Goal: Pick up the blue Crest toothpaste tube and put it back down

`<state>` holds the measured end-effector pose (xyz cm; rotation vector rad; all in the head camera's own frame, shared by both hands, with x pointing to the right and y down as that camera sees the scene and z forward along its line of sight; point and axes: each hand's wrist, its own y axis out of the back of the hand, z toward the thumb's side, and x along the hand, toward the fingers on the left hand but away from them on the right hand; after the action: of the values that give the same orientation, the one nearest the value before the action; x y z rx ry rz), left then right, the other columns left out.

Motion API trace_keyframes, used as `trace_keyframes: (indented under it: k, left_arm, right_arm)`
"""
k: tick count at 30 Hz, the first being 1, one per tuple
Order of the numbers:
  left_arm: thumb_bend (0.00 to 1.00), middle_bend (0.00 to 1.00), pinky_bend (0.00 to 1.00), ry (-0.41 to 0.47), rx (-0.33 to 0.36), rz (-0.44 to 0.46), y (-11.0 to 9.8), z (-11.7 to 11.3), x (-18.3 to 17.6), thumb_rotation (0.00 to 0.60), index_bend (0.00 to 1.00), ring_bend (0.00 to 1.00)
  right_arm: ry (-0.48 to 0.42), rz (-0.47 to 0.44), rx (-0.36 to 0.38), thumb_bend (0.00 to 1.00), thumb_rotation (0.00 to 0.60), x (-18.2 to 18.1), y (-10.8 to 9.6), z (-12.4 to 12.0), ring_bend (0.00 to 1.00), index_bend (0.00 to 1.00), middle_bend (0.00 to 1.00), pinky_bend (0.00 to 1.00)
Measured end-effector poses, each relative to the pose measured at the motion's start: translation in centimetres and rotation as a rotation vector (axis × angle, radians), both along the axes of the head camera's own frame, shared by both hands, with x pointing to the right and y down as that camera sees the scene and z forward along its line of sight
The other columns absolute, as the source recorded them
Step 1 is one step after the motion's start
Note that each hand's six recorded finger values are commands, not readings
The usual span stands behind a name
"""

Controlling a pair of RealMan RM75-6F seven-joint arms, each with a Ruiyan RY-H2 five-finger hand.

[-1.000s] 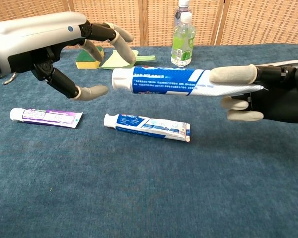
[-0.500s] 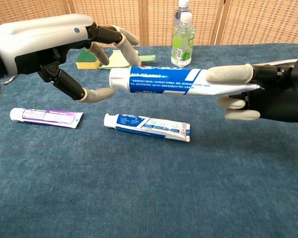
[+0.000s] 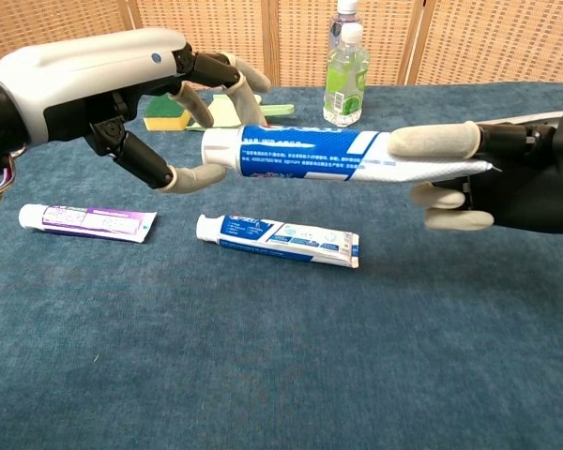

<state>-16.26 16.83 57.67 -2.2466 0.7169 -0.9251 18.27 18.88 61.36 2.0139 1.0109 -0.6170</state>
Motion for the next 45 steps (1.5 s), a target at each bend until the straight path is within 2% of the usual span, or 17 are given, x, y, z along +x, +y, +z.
trace_keyframes:
  k: [15, 45]
  left_arm:
    - [0.49, 0.14, 0.24, -0.003, -0.009, 0.000, 0.0, 0.0, -0.3, 0.600, 0.37, 0.04]
    - [0.67, 0.14, 0.24, 0.006, -0.017, -0.004, -0.4, -0.3, -0.7, 0.600, 0.37, 0.04]
  right_arm:
    - [0.001, 0.020, -0.021, 0.56, 0.600, 0.6, -0.2, 0.2, 0.79, 0.96, 0.74, 0.89]
    - [0.034, -0.006, -0.022, 0.56, 0.600, 1.2, 0.0, 1.0, 0.80, 0.96, 0.74, 0.89]
